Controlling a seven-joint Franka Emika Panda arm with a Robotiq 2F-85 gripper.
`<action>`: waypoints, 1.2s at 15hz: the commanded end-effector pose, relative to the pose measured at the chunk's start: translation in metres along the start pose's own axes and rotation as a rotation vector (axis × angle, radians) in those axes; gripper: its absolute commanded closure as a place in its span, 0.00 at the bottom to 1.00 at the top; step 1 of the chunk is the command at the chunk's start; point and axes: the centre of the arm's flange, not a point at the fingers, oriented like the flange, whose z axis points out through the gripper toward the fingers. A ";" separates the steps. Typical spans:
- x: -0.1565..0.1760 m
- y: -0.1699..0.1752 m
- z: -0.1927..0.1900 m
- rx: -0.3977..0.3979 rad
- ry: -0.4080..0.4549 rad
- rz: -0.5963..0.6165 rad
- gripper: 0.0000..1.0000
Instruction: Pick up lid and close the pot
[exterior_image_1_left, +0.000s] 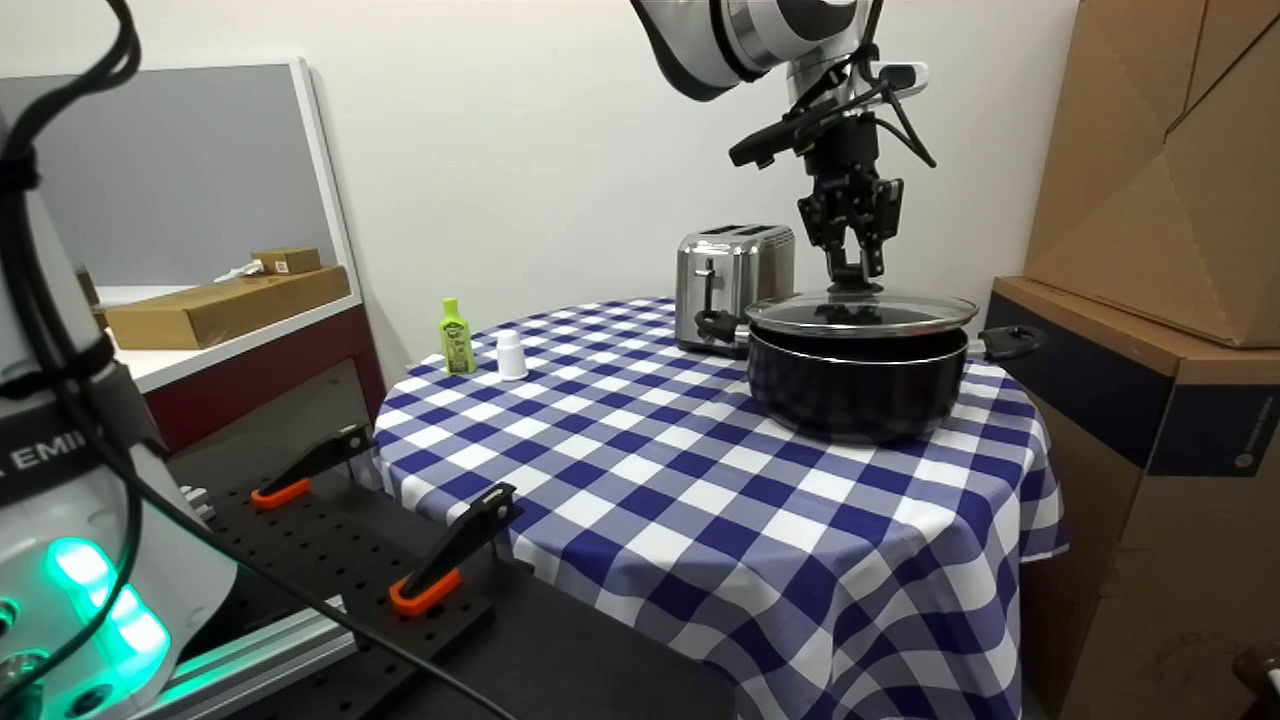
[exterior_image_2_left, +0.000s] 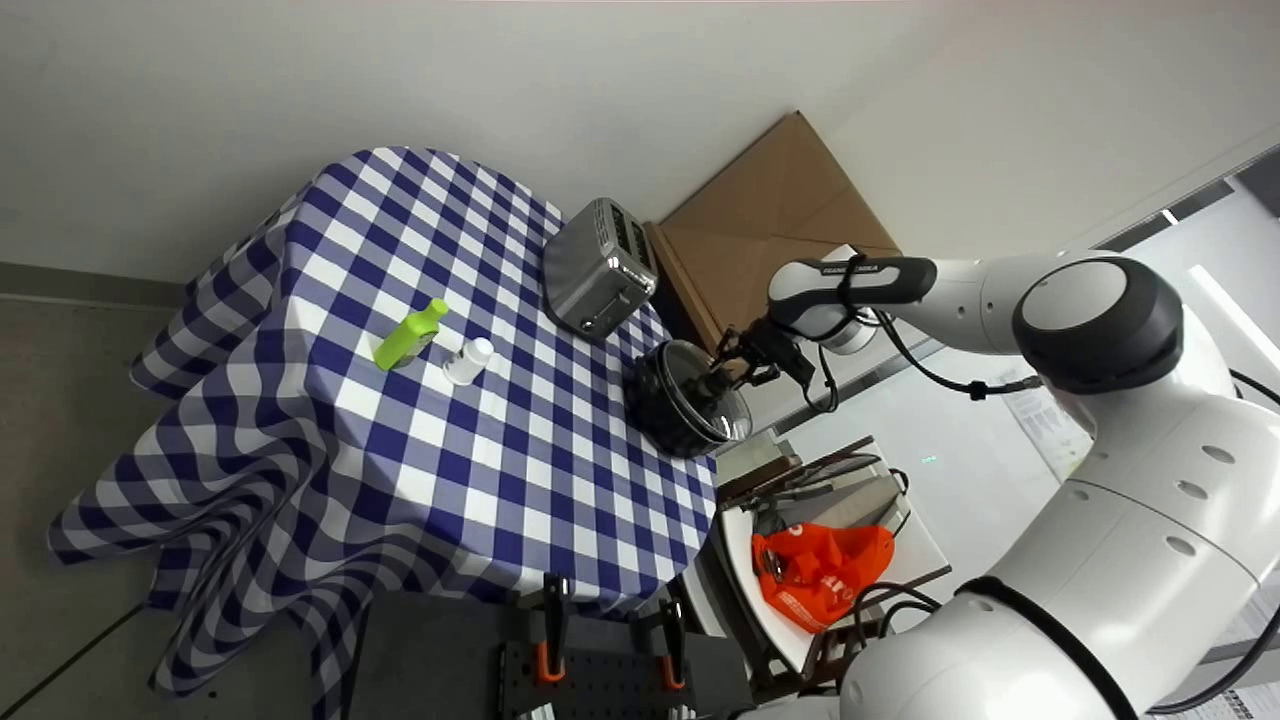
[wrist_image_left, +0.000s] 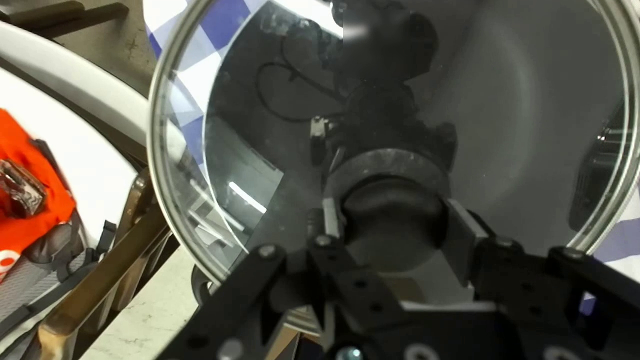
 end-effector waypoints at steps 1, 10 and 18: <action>0.018 -0.008 -0.009 -0.022 -0.006 -0.022 0.75; 0.024 -0.020 0.001 -0.048 -0.018 -0.042 0.75; 0.019 -0.023 0.009 -0.039 -0.025 -0.040 0.75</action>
